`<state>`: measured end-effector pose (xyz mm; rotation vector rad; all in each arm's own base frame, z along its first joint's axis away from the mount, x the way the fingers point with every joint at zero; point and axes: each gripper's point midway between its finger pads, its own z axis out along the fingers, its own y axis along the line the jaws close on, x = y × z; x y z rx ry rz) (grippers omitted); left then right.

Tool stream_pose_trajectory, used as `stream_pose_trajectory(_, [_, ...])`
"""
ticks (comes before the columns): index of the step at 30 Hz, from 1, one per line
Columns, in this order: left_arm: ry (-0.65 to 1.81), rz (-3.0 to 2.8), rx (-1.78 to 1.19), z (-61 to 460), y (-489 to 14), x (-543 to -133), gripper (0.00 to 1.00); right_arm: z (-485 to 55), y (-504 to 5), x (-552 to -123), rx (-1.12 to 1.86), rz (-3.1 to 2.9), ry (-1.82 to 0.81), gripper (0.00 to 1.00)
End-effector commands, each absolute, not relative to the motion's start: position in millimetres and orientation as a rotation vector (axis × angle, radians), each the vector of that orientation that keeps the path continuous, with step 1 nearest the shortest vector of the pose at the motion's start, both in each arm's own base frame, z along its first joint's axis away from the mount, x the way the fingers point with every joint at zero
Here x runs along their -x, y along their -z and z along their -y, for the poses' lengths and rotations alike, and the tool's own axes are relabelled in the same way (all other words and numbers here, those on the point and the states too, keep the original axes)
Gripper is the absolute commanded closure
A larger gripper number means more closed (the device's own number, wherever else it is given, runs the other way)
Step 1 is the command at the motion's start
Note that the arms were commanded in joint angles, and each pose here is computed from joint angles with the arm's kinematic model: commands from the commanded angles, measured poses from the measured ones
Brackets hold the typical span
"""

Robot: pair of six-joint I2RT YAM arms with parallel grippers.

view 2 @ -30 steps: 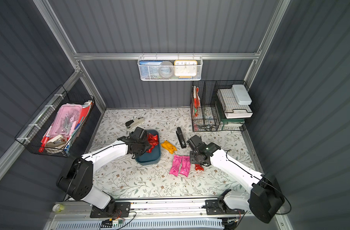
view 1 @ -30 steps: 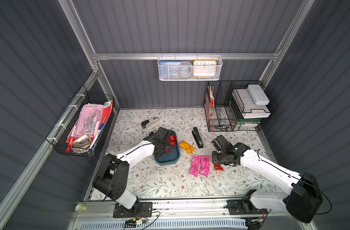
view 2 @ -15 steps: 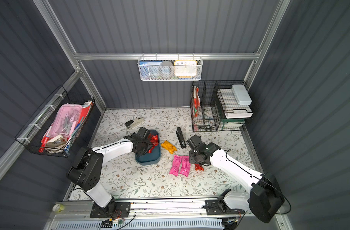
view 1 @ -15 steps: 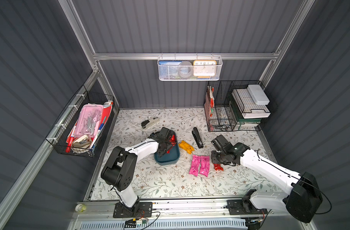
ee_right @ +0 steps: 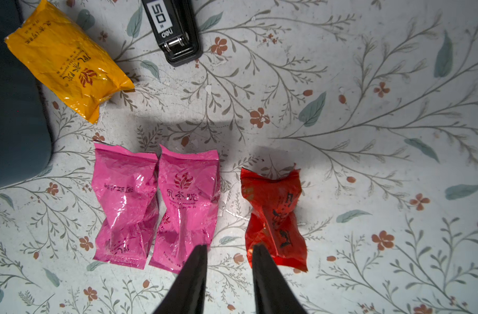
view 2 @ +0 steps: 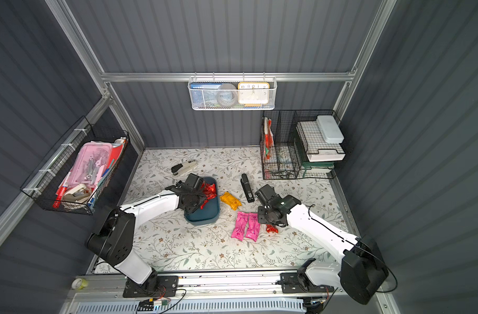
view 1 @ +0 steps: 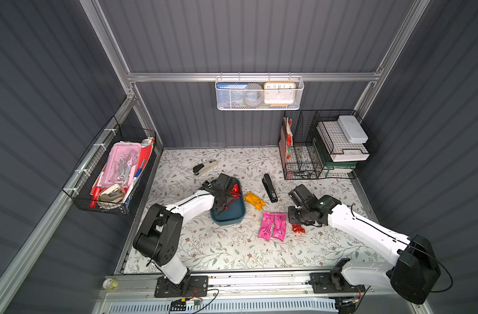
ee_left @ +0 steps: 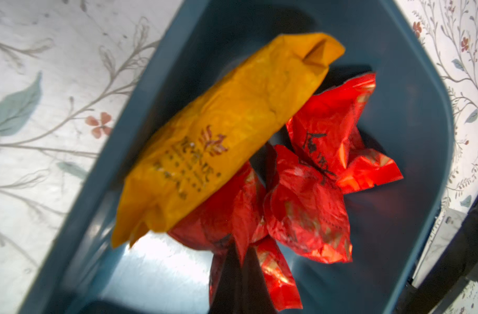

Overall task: Take the tea bags out of the storage box
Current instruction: Pick up the tea bag from the storage box.

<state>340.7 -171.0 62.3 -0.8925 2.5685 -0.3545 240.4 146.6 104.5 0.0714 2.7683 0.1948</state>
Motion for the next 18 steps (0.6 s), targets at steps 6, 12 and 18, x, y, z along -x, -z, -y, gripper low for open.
stream_pose_trajectory(6, [0.292, -2.536, 0.711, 148.2, -112.0, -321.0, 1.0, -152.4, -105.7, -243.0, -0.101, -2.756, -0.248, 0.67])
stream_pose_trajectory(12, [0.346, -2.593, 0.544, 156.3, -125.9, -310.2, 1.0, -155.8, -103.0, -244.6, -0.096, -2.763, -0.257, 0.67])
stream_pose_trajectory(18, [0.475, -2.685, 0.31, 180.9, -124.7, -299.5, 1.0, -156.2, -104.0, -244.0, -0.098, -2.76, -0.267, 0.67])
